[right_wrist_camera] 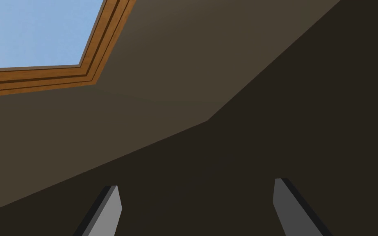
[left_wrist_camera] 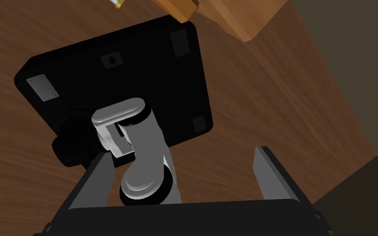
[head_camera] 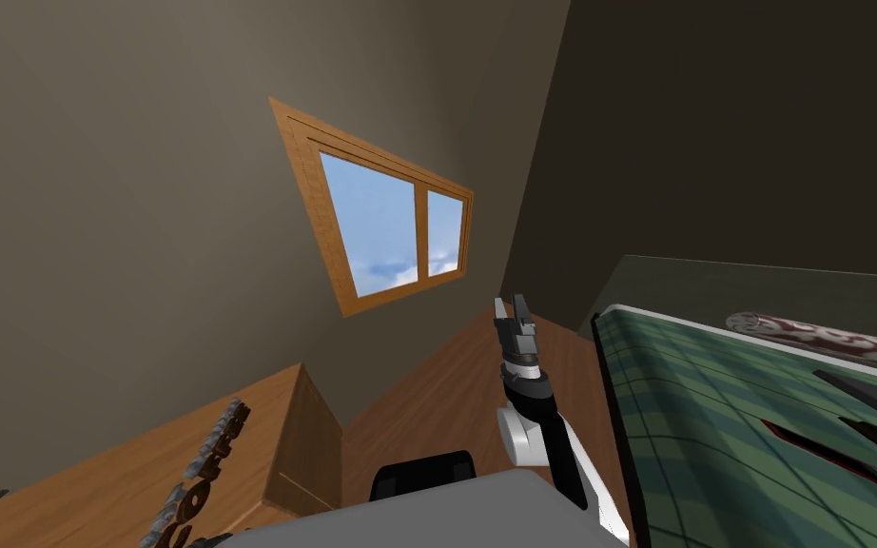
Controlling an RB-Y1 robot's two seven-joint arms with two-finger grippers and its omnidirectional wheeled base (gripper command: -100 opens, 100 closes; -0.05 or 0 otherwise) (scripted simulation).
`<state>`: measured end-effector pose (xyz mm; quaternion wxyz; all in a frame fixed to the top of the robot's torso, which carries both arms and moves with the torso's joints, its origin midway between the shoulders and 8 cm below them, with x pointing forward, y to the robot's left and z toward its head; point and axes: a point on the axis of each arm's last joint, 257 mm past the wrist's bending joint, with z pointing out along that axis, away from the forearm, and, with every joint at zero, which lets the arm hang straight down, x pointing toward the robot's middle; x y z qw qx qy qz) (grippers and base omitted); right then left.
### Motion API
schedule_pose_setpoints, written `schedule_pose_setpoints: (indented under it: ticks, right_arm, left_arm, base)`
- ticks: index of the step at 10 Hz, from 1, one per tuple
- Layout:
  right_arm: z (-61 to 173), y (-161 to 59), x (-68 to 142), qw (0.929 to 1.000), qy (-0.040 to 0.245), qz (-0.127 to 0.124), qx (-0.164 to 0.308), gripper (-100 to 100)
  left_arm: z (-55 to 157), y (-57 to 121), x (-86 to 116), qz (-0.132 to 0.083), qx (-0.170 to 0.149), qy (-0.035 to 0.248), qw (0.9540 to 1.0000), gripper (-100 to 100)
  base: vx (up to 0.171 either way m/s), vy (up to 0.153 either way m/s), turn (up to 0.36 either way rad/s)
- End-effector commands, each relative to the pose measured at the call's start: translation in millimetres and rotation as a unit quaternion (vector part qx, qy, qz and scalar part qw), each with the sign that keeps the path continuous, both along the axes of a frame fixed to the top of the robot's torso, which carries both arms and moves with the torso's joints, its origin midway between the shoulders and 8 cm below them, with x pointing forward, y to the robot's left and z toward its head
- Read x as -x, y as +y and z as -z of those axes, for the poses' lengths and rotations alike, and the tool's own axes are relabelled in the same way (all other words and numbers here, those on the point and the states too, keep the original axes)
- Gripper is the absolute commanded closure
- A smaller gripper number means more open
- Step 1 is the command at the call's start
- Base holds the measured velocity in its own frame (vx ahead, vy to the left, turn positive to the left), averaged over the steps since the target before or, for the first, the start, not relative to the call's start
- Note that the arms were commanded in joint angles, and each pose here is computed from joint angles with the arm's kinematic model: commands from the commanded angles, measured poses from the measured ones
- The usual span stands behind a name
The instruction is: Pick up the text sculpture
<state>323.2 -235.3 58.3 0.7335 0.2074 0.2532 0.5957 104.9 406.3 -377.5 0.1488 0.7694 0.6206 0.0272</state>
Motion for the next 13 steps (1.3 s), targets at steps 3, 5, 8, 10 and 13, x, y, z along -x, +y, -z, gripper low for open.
schedule_pose_setpoints:
  ticks: [3,5,8,10,13]
  right_arm:
    - [0.0,0.0,0.0,1.0,0.0,0.0,0.0,0]
    - [0.0,0.0,0.0,1.0,0.0,0.0,0.0,0]
    - [0.0,0.0,0.0,1.0,0.0,0.0,0.0,0]
    - [0.0,0.0,0.0,1.0,0.0,0.0,0.0,0]
    - [0.0,-0.1,0.0,1.0,0.0,0.0,0.0,0]
  left_arm:
    - [1.3,28.3,16.9,0.086,-0.064,0.027,0.9939,-100]
    - [0.1,43.0,20.6,0.128,-0.096,0.036,0.9865,-100]
    - [-3.1,60.4,25.4,0.189,-0.133,0.052,0.9716,-100]
    - [-6.6,72.7,26.7,0.239,-0.159,0.063,0.9559,-100]
    - [-12.0,84.7,24.6,0.301,-0.187,0.073,0.9321,-100]
  base:
    - [0.078,0.068,-0.094]
    - [0.078,0.07,-0.062]
    - [0.095,0.111,-0.09]
    - [0.069,0.083,-0.062]
    - [0.103,0.124,-0.076]
